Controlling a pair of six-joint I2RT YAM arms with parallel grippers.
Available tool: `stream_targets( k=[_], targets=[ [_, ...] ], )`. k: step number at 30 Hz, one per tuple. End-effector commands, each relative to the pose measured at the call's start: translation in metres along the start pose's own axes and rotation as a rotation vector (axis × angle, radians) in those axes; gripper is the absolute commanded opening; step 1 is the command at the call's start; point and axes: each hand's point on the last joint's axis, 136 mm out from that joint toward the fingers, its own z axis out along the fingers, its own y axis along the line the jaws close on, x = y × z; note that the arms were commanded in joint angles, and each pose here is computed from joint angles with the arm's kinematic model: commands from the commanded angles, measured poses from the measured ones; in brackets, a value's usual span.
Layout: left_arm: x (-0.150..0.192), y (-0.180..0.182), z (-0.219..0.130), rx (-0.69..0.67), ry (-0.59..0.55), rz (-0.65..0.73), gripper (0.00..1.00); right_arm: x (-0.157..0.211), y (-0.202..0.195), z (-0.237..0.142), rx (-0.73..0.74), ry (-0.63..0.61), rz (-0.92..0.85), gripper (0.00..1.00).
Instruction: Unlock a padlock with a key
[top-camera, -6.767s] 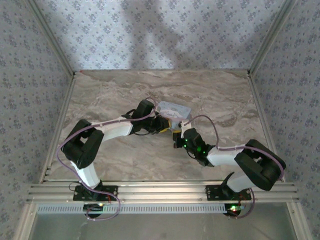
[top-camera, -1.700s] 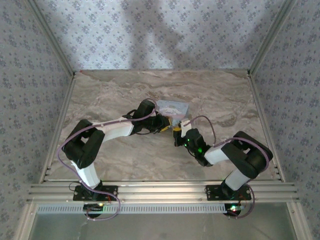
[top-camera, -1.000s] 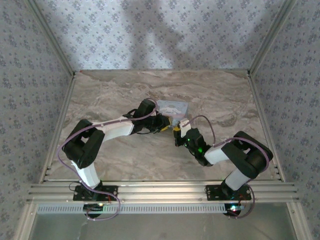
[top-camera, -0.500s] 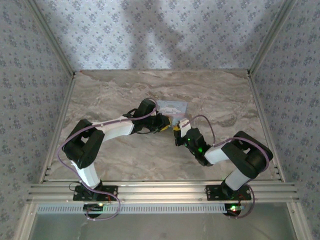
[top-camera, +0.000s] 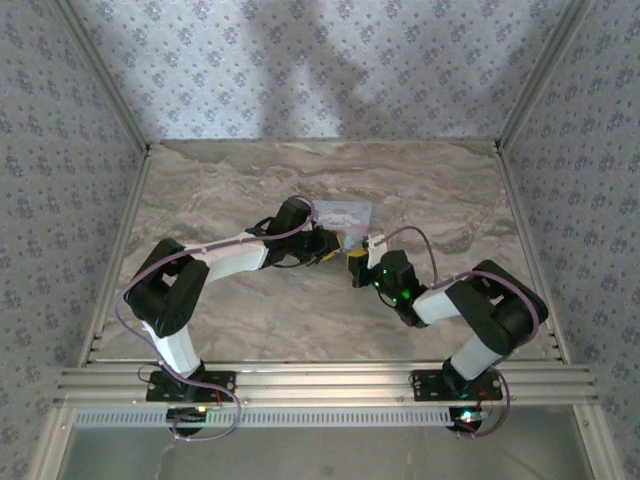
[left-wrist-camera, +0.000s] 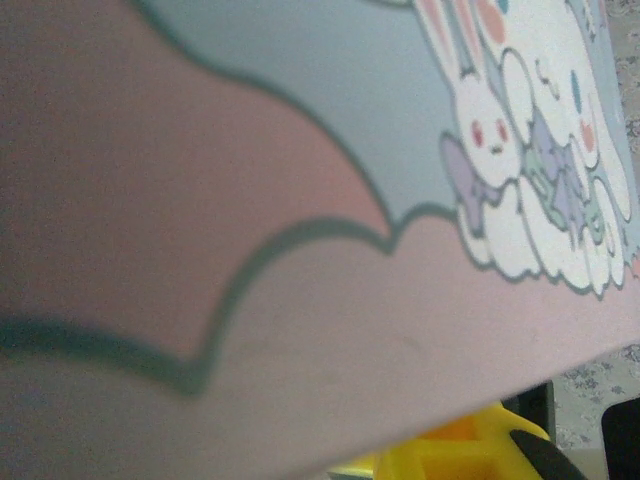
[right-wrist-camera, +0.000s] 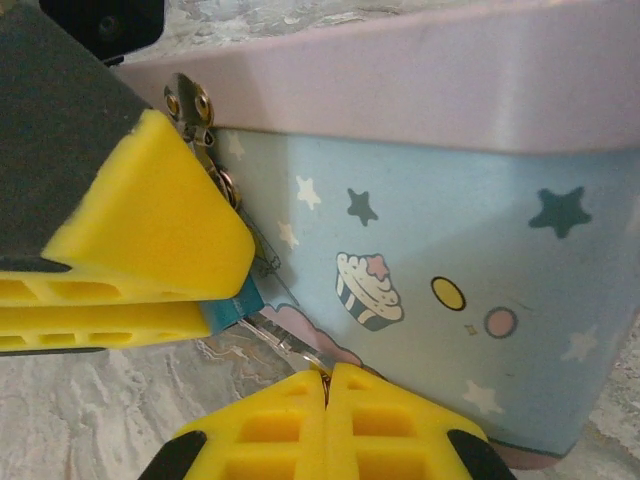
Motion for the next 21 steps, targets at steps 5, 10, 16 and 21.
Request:
stream_targets(
  k=[5,10,16,21],
  targets=[
    [0.025,-0.007,0.007,0.019,0.097,0.001,0.02,-0.063,0.044,0.003,-0.232,-0.172,0.036,0.00],
    [0.025,-0.009,0.007,0.025,0.095,-0.001,0.02,-0.053,0.044,0.009,-0.211,-0.148,0.013,0.00],
    [0.021,-0.011,0.007,0.047,0.075,-0.027,0.02,-0.044,0.036,0.005,-0.166,-0.149,0.022,0.00],
    [0.020,-0.009,0.007,0.043,0.069,-0.044,0.01,-0.046,0.040,0.002,-0.165,-0.160,0.007,0.00]
  ],
)
